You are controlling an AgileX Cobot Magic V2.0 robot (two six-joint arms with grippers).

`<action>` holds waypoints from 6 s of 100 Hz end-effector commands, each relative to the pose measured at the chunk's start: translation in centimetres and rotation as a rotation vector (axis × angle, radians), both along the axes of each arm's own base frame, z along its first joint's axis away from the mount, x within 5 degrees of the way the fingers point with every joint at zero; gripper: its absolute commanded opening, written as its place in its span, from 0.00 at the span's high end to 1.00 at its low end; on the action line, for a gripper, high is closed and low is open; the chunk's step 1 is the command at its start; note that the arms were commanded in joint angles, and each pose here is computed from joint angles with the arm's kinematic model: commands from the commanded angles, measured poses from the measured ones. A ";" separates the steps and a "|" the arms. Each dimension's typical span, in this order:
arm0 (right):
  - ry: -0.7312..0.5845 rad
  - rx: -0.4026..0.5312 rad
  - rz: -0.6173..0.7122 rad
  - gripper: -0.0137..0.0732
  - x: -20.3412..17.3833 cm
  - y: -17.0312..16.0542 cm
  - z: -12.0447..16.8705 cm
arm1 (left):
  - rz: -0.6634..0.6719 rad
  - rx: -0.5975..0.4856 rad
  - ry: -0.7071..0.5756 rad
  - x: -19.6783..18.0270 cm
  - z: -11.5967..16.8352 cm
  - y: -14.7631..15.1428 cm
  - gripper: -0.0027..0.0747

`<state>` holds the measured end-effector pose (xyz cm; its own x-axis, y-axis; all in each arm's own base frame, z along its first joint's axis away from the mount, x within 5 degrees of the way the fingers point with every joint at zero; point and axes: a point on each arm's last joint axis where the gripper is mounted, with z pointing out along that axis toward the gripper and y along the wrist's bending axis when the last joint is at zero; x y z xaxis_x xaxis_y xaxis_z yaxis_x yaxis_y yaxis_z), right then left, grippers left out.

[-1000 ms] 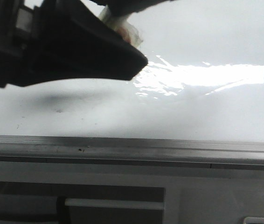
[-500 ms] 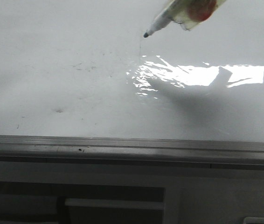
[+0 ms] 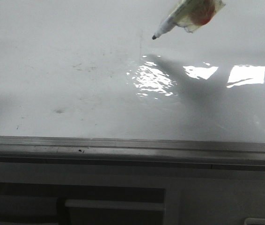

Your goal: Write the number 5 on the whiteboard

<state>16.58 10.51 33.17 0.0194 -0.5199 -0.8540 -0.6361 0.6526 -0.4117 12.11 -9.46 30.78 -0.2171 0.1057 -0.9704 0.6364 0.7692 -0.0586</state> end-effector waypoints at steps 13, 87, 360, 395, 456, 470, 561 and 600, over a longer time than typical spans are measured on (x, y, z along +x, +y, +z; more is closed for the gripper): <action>-0.127 0.057 -0.060 0.91 1.0 -0.1 1.9 | 0.042 -0.062 -0.051 0.2 1.4 0.2 0.99; 0.047 -0.019 -0.021 0.91 1.8 0.6 -0.6 | 0.042 -0.063 -0.050 0.2 1.4 0.2 0.99; 0.037 0.082 -0.103 0.90 1.5 -0.9 0.5 | 0.054 -0.069 -0.063 0.3 1.6 0.3 0.99; 0.051 0.076 -0.097 0.90 1.5 -0.9 0.4 | 0.059 -0.071 -0.068 0.3 1.6 0.3 0.99; 0.034 0.082 -0.077 0.90 1.7 0.0 0.2 | 0.059 -0.071 -0.068 0.3 1.6 0.3 0.99; 0.057 0.068 -0.076 0.90 2.2 0.3 -0.3 | 0.059 -0.071 -0.068 0.3 1.6 0.3 0.99; 0.049 0.080 -0.196 0.90 1.0 -3.5 1.0 | 0.056 -0.070 -0.065 0.3 1.6 0.3 0.99; 0.045 0.032 0.132 0.90 -4.3 -0.7 2.0 | -0.275 0.130 -0.058 -0.4 2.2 -3.8 0.39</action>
